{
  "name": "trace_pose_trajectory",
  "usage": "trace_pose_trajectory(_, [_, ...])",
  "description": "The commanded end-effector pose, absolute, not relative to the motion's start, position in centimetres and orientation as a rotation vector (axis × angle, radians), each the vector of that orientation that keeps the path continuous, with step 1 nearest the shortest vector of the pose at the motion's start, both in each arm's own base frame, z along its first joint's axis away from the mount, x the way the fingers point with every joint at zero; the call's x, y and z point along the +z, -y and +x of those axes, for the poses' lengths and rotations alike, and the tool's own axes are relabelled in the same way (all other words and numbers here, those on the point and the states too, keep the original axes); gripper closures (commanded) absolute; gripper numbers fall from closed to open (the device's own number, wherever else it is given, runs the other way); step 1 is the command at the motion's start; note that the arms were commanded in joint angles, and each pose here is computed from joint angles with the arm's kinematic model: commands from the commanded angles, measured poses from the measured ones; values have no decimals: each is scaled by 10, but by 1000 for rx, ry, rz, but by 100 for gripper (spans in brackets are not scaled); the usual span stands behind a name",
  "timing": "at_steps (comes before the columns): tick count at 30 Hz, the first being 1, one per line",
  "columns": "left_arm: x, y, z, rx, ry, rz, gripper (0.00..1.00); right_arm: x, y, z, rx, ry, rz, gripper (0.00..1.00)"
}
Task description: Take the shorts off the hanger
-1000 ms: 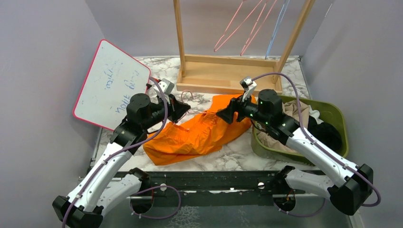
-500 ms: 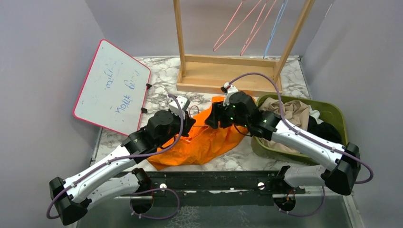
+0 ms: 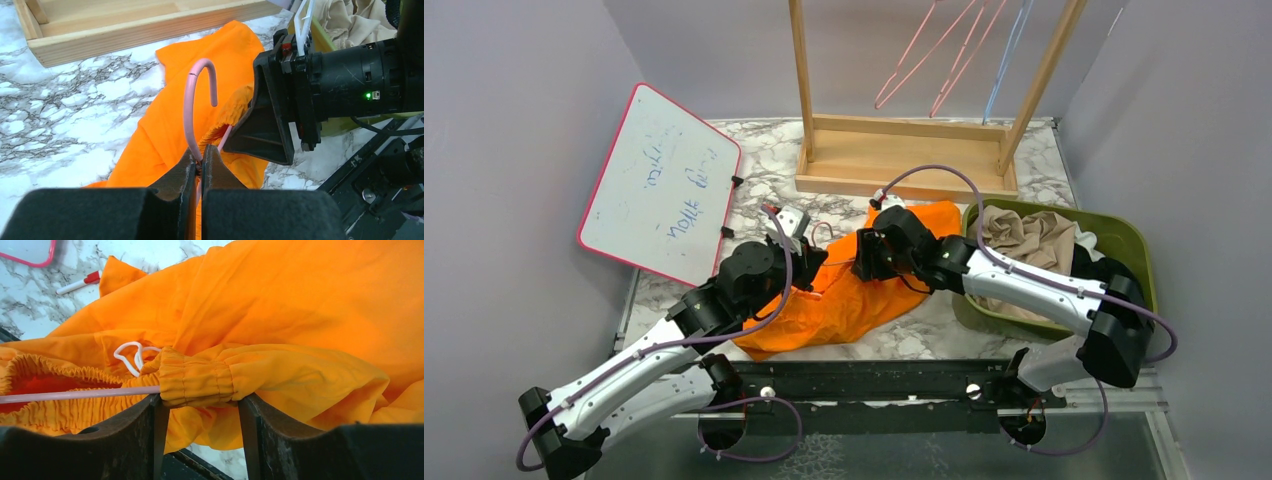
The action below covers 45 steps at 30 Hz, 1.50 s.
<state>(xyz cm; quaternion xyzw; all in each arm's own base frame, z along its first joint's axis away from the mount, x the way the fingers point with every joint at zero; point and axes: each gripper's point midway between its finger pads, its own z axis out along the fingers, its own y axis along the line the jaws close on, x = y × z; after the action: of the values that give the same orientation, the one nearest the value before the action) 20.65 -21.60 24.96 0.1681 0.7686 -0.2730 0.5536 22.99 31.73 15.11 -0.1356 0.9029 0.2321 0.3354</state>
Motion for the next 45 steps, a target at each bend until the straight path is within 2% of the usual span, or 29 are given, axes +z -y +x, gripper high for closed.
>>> trace_pose_trajectory(1, [257, 220, 204, -698, -1808, 367, 100, 177, -326, 242, 626, -2276, -291, 46])
trace_pose_trajectory(3, [254, 219, 205, -689, -1818, 364, 100, 183, -324, 242, 626, -2271, -285, 36])
trace_pose_trajectory(7, [256, 221, 205, -690, -1820, 372, 100, 184, -314, 251, 592, -2224, -199, 35])
trace_pose_trajectory(11, [256, 224, 205, -688, -1826, 401, 100, 168, -316, 261, 518, -2235, -207, 53])
trace_pose_trajectory(13, [253, 226, 203, -693, -1834, 416, 100, 160, -317, 262, 498, -2256, -207, 67])
trace_pose_trajectory(14, [250, 228, 202, -699, -1840, 424, 100, 160, -318, 263, 495, -2252, -218, 68])
trace_pose_trajectory(17, [242, 230, 198, -715, -1860, 445, 100, 160, -320, 265, 513, -2209, -242, 82])
trace_pose_trajectory(21, [252, 226, 191, -759, -1831, 426, 100, 163, -308, 272, 468, -2166, -193, 93])
trace_pose_trajectory(23, [254, 222, 189, -765, -1819, 409, 100, 168, -304, 277, 434, -2141, -191, 95])
trace_pose_trajectory(24, [253, 221, 188, -765, -1820, 406, 100, 170, -303, 279, 424, -2132, -195, 92])
trace_pose_trajectory(28, [250, 217, 186, -759, -1840, 404, 100, 178, -316, 273, 493, -2135, -274, 64])
trace_pose_trajectory(32, [252, 221, 184, -770, -1844, 431, 100, 184, -326, 266, 569, -2124, -326, 44])
trace_pose_trajectory(34, [254, 222, 183, -778, -1840, 437, 100, 181, -323, 269, 553, -2113, -322, 28])
trace_pose_trajectory(39, [251, 221, 184, -765, -1849, 431, 100, 157, -329, 279, 670, -2154, -319, 27])
trace_pose_trajectory(42, [252, 224, 184, -772, -1862, 443, 100, 149, -329, 287, 763, -2168, -258, 41])
trace_pose_trajectory(45, [255, 228, 179, -813, -1850, 459, 100, 153, -339, 291, 816, -2109, -308, 36])
